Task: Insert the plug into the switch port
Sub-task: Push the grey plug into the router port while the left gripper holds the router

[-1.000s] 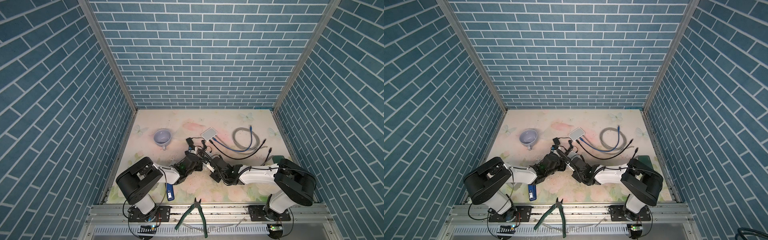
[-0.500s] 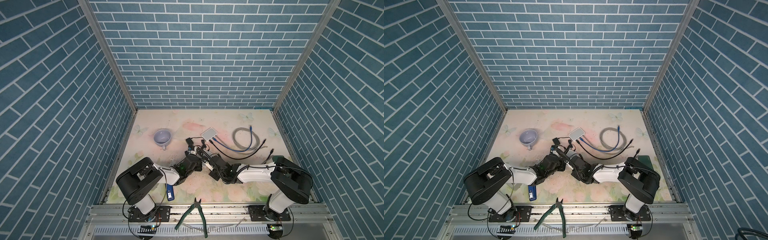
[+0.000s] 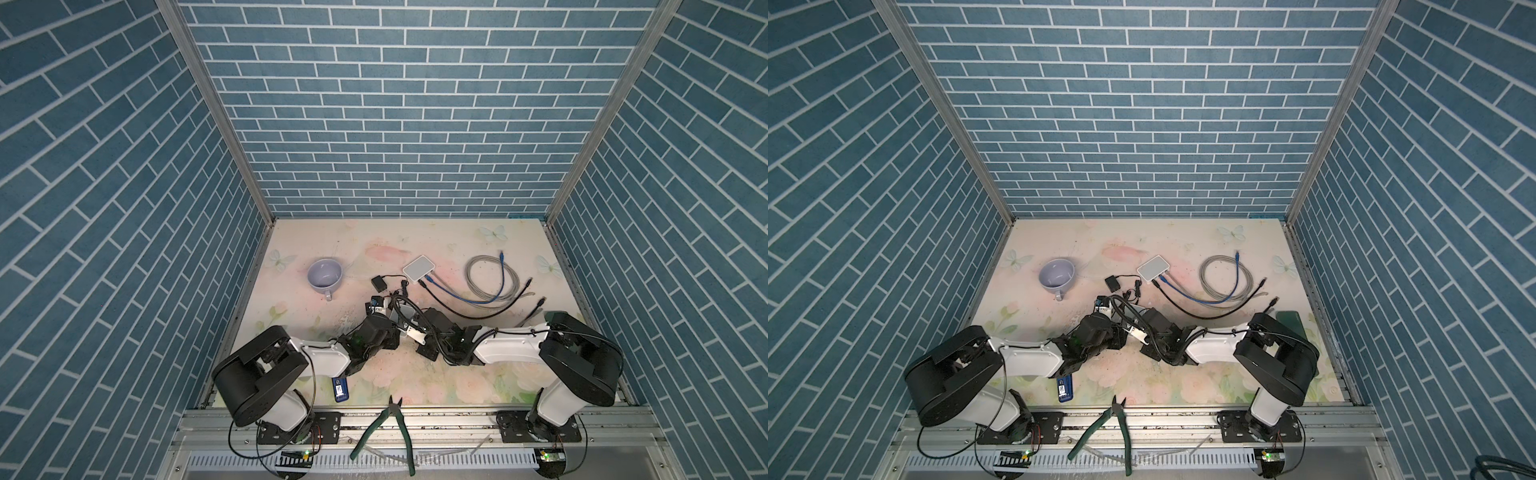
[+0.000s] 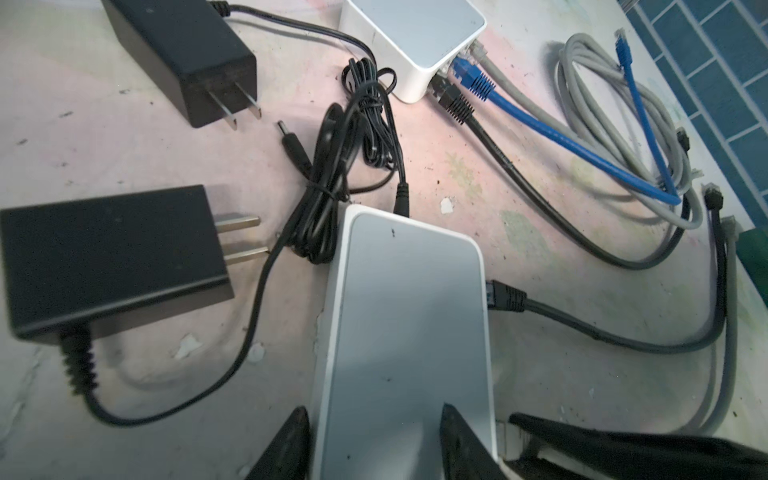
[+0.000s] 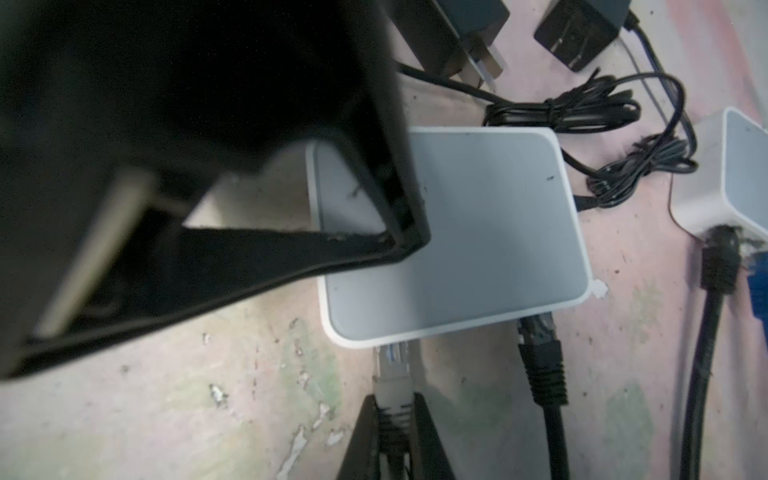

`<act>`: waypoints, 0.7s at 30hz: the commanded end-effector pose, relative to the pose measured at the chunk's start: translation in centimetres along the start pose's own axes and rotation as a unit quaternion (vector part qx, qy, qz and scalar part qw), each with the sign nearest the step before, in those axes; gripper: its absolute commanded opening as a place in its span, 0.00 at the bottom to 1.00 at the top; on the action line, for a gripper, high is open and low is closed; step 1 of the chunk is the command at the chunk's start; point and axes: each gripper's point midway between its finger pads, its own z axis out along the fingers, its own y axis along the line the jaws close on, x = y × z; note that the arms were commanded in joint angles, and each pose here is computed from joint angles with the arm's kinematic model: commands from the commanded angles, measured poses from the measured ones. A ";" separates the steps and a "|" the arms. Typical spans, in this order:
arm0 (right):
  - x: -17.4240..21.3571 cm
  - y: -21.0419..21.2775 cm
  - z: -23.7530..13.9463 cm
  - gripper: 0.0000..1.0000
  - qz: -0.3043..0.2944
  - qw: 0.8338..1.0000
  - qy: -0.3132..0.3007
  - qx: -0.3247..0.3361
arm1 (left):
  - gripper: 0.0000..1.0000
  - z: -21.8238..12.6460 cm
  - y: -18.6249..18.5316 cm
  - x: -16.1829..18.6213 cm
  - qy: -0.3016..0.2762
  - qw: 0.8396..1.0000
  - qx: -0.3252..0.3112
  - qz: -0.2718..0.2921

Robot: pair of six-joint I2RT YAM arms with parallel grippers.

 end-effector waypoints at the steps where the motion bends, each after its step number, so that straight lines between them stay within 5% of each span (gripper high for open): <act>1: -4.8 -1.1 -0.3 0.00 -0.014 0.995 -0.098 -0.003 | 0.57 -1.8 -3.9 0.8 0.045 0.995 0.091 0.023; 21: 0.9 -3.6 1.6 0.00 0.045 0.998 -0.030 0.028 | 0.77 -3.9 0.2 -1.9 0.015 0.999 0.030 0.018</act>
